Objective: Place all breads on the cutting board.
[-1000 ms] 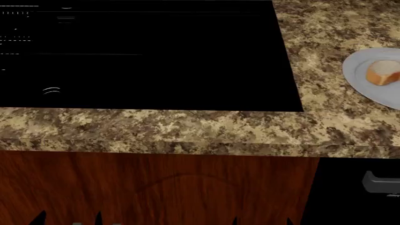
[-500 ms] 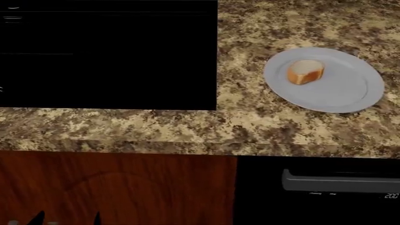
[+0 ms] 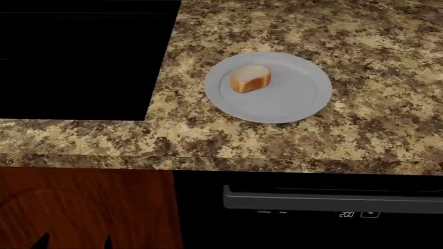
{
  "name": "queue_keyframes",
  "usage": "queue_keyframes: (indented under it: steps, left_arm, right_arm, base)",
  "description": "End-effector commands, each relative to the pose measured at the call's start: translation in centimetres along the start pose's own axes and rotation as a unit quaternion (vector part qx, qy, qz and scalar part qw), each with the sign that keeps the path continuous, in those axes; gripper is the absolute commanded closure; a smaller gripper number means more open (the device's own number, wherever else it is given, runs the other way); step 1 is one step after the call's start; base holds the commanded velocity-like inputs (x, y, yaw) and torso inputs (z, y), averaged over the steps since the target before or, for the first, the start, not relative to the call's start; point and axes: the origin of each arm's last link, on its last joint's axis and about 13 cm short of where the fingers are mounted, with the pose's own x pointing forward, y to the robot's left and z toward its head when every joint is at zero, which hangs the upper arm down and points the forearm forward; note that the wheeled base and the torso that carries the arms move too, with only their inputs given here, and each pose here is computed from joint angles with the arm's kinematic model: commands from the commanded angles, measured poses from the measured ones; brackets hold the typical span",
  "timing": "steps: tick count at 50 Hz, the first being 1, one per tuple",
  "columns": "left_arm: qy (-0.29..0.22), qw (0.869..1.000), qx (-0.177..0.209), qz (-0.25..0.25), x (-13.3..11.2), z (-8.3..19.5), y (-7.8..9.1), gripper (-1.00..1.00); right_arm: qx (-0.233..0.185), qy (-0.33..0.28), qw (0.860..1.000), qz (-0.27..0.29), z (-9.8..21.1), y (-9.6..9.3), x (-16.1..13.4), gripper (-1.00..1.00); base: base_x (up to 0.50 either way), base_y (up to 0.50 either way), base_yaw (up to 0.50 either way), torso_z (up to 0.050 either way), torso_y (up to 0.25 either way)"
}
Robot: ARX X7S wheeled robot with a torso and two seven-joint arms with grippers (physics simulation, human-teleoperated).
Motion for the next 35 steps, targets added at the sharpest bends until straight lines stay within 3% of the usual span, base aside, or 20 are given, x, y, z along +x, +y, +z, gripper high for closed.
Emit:
queue_keyframes:
  steps: [1, 35]
  left_arm:
    - [0.0, 1.0, 0.0, 0.0, -0.01, 0.0, 0.0, -1.0]
    - [-0.002, 1.0, 0.001, 0.001, -0.01, 0.03, -0.01, -1.0]
  right_arm:
    - [0.0, 0.002, 1.0, 0.001, -0.07, 0.0, 0.02, -1.0]
    - [-0.001, 0.004, 1.0, 0.004, -0.12, 0.02, 0.04, -1.0]
  base:
    - [0.0, -0.5, 0.0, 0.0, 0.0]
    - [0.0, -0.5, 0.0, 0.0, 0.0]
